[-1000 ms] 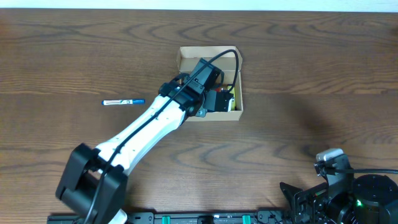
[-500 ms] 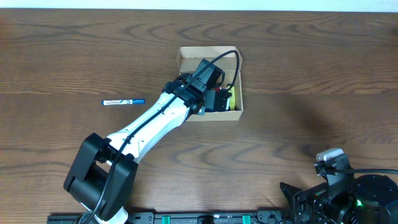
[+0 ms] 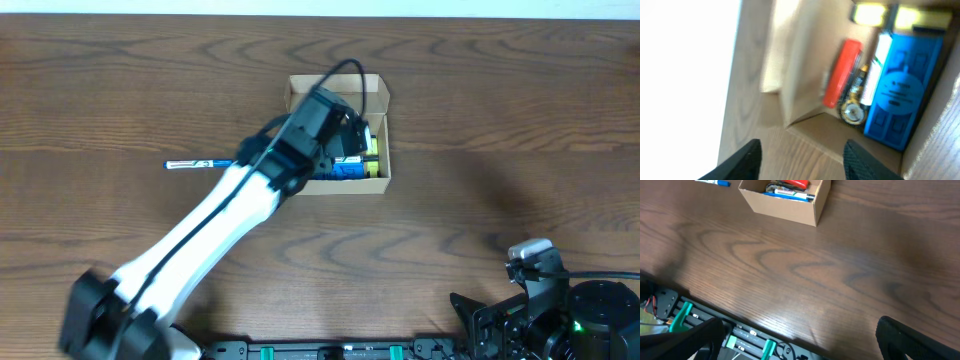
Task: Pack container
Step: 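Carry the marker with the left gripper and drop it into the box, then move the left gripper back over the blue-capped whiteboard marker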
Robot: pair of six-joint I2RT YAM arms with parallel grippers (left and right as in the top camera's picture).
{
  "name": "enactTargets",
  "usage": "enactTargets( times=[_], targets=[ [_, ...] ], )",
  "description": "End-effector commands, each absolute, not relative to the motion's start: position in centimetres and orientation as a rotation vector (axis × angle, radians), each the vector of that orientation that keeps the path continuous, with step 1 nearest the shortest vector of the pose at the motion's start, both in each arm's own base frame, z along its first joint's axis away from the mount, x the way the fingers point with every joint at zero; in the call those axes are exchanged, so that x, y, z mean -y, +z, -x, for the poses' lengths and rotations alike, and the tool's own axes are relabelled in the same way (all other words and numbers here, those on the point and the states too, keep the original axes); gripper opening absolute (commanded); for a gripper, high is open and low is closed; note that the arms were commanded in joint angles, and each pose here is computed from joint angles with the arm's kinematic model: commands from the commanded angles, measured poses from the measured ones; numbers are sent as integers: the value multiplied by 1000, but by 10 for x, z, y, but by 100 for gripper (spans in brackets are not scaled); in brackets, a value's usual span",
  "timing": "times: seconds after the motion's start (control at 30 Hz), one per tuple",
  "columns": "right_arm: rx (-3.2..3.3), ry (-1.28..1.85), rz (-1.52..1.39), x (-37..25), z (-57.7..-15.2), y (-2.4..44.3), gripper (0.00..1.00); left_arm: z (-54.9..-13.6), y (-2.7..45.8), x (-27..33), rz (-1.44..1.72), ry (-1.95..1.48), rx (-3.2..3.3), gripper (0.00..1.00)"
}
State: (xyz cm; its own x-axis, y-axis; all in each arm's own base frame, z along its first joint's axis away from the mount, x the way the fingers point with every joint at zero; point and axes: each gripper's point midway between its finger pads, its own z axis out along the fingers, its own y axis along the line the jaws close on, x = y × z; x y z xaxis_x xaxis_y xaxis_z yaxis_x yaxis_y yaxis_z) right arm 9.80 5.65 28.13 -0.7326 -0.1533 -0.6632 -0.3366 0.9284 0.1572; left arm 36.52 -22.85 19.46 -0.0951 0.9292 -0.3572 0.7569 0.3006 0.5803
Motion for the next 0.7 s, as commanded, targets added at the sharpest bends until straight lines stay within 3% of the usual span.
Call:
enactTargets(
  times=[0.0,0.13,0.4,0.67],
  targets=[
    [-2394,353,355,-57,-97,282,99,-358,247,216,-1137,190,-1984,55],
    [-2394,353,355,-57,-97,282,99,-353,280,190,-856,98,-2038,42],
    [-2394,353,355,-57,-97,282,99,-374,308,110,85,-183,-2166,34],
    [-2394,353,355,-57,-97,282,99,-387,295,63,463,-133,-2338,26]
  ],
)
